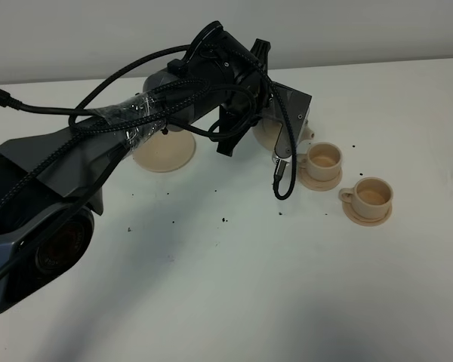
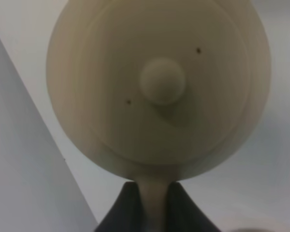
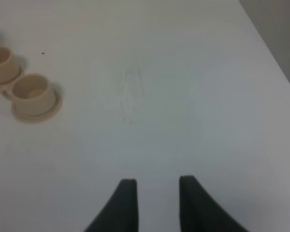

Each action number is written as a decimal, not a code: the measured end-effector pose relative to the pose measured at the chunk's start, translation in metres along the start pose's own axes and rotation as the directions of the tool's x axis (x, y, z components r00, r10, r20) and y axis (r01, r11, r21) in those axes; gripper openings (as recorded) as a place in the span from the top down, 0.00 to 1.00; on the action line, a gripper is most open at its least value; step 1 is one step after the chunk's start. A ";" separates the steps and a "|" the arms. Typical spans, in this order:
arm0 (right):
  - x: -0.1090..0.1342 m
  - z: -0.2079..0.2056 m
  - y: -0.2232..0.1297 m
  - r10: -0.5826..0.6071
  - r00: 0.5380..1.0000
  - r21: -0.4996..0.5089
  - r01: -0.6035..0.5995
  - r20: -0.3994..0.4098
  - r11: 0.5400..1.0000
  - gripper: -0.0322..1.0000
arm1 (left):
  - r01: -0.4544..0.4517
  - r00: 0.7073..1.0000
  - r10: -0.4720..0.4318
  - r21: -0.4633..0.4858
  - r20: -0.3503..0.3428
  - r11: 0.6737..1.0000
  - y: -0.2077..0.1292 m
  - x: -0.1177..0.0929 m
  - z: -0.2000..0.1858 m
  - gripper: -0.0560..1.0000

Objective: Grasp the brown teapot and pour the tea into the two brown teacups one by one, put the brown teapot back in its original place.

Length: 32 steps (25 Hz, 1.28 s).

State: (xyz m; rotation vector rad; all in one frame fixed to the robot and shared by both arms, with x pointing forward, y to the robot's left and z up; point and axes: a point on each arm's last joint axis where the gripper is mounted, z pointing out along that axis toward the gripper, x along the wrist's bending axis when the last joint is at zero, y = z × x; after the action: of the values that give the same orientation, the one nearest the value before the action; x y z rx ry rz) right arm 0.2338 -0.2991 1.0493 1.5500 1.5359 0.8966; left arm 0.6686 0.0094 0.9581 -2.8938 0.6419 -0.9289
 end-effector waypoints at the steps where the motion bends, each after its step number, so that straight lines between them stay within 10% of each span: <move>1: 0.000 0.000 0.000 0.000 1.000 0.000 0.000 0.000 1.000 0.73 | -0.010 1.000 0.010 0.005 -0.005 1.000 0.001 0.000 0.000 0.80; 32: 0.000 0.000 0.000 0.000 1.000 0.000 0.000 0.000 1.000 0.73 | -0.271 0.954 0.276 0.059 -0.116 0.961 0.023 0.003 0.007 0.80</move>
State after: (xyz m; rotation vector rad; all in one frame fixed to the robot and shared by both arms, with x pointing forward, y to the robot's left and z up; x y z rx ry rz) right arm 0.2338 -0.2991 1.0493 1.5500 1.5359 0.8966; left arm 0.6664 -0.0139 0.9504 -2.6335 0.9883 -1.0703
